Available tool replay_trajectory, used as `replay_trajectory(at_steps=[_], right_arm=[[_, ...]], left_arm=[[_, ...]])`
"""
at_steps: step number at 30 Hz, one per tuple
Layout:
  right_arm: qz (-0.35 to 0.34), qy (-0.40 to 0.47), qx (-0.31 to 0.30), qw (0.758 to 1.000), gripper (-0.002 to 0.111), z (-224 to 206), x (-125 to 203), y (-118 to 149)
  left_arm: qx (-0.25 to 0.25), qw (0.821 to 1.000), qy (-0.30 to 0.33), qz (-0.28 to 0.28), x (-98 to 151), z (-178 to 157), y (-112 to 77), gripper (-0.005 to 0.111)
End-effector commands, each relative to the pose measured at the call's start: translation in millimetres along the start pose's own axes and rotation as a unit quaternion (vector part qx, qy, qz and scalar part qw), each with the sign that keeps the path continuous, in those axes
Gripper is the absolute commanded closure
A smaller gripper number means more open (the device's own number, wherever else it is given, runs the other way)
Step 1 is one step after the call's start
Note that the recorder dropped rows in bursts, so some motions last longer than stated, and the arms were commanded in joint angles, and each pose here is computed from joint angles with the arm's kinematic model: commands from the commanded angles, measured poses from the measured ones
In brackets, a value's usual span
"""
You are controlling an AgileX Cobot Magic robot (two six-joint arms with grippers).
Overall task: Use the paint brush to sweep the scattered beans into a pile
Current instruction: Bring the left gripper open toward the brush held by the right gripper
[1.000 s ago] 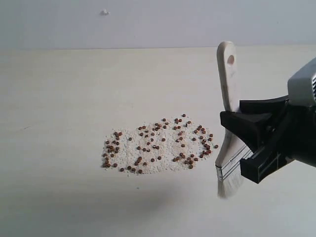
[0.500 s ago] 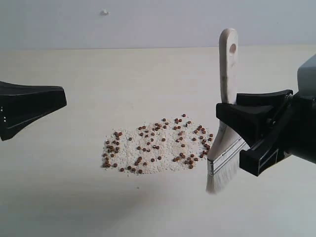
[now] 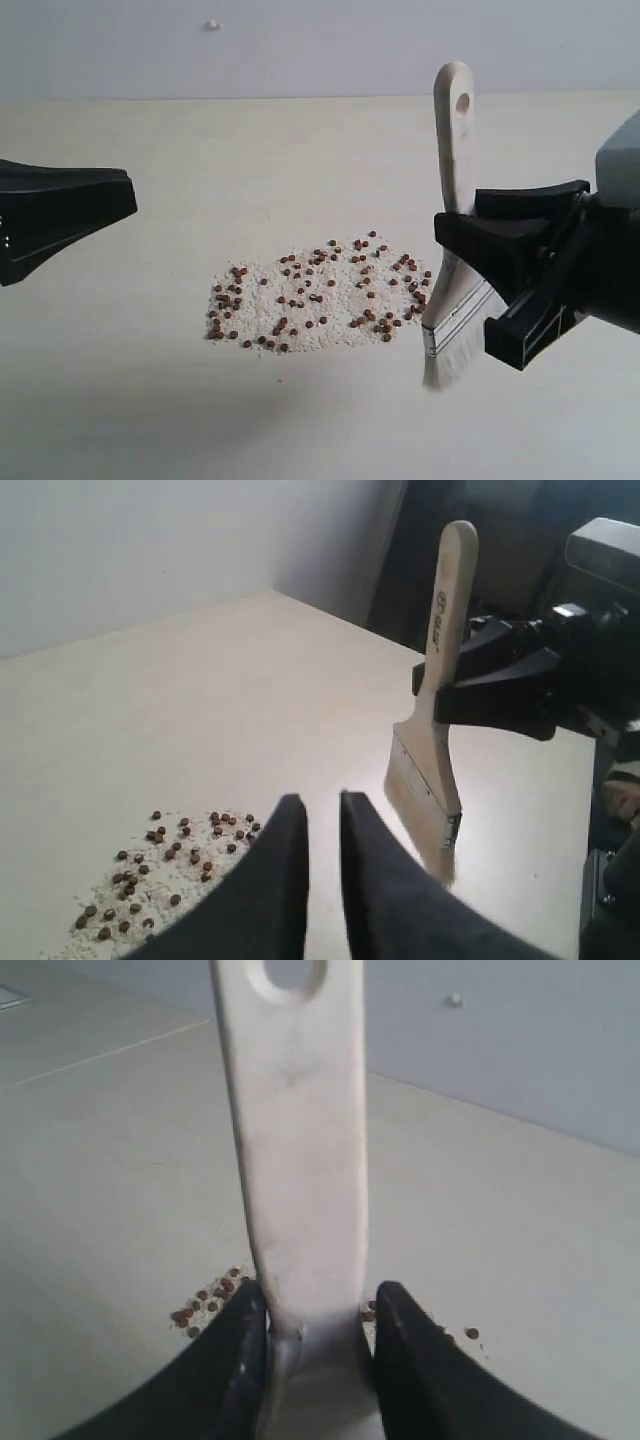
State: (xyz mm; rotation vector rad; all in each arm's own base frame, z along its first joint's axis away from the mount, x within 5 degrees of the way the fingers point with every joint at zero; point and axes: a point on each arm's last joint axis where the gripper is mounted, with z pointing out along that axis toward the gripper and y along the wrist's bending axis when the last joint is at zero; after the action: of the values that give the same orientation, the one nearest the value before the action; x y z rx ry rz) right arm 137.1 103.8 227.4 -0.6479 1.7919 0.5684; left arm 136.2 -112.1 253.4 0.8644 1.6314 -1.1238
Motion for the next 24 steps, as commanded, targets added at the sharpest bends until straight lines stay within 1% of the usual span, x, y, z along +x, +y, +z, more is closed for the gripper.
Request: replay_trajectory(at_steps=[1,4,6,8,10,11,14,15,16,17,18,20,22,24], right_arm=[[0.017,-0.027,-0.005,0.999,0.108,-1,-7,1],[0.079,-0.05,0.01,0.996,0.108,-1,-11,-2],[0.083,-0.06,0.006,0.995,0.108,-1,-13,-2],[0.095,-0.063,0.004,0.994,0.108,-1,-14,-2],[0.116,-0.066,0.009,0.991,0.108,-1,-14,-3],[0.131,-0.076,0.01,0.988,0.108,-2,-16,-3],[0.16,-0.106,0.008,0.981,0.108,-3,-21,-4],[0.173,-0.122,0.006,0.977,0.108,-3,-24,-5],[0.182,-0.127,0.006,0.975,0.108,-3,-25,-5],[0.206,-0.135,0.012,0.969,0.108,-4,-26,-7],[0.222,-0.139,0.018,0.965,0.108,-4,-26,-8],[0.265,-0.137,0.037,0.954,0.108,1,-23,-14],[0.269,-0.125,0.043,0.954,0.108,7,-24,-16],[0.26,-0.104,0.042,0.959,0.108,17,-26,-16]], left_arm=[[-0.009,0.998,-0.025,-0.061,-5,2,4.5,0.096],[-0.004,0.997,-0.017,-0.079,-2,5,5.8,0.079],[0.006,0.996,-0.007,-0.084,1,9,5.0,0.059],[0.016,0.997,0.001,-0.08,3,13,2.8,0.049],[0.028,0.997,0.012,-0.076,6,17,0.3,0.047],[0.041,0.997,0.025,-0.057,10,22,-2.9,0.047],[0.051,0.997,0.032,-0.049,16,34,-7.2,0.044],[0.055,0.998,0.03,-0.03,18,40,-9.5,0.041],[0.059,0.998,0.028,-0.017,19,43,-10.5,0.041],[0.065,0.997,0.023,0.025,20,47,-13.0,0.041],[0.061,0.997,0.026,0.046,22,50,-13.2,0.041],[0.025,0.989,0.047,0.135,27,55,-11.3,0.041],[0.03,0.983,0.042,0.175,27,56,-13.8,0.041],[0.036,0.98,0.031,0.195,26,57,-16.6,0.041]])
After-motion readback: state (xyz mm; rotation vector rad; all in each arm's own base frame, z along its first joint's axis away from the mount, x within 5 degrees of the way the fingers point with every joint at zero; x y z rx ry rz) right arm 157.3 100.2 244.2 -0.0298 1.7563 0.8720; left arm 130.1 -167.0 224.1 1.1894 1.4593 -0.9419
